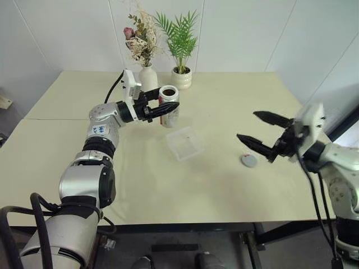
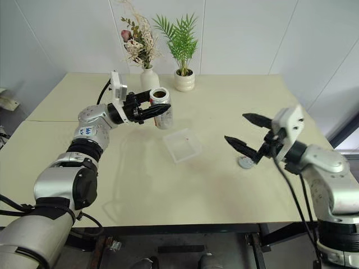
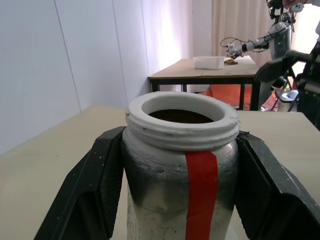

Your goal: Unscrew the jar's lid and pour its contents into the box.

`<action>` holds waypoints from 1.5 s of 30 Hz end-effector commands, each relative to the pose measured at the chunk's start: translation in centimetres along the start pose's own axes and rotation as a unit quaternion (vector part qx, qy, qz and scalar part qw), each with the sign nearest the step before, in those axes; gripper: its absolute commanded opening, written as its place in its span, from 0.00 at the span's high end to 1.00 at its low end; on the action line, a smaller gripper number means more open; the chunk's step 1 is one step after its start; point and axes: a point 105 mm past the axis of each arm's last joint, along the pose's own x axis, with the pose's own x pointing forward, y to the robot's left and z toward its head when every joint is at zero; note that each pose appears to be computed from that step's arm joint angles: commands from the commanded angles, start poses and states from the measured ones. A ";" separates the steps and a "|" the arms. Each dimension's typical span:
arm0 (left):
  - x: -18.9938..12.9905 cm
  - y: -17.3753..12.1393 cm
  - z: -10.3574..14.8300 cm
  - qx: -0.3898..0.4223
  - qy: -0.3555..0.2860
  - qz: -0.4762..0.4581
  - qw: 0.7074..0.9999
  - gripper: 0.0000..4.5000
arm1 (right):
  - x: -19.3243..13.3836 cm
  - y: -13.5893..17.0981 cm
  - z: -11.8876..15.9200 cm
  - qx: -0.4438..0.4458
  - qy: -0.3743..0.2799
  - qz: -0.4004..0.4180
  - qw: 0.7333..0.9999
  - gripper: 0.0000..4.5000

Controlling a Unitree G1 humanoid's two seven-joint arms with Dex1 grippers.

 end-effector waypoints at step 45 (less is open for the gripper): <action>3.5 -0.8 -1.5 0.605 0.206 -0.057 0.767 0.42 | -2.7 1.3 1.1 0.007 0.001 0.092 0.996 0.00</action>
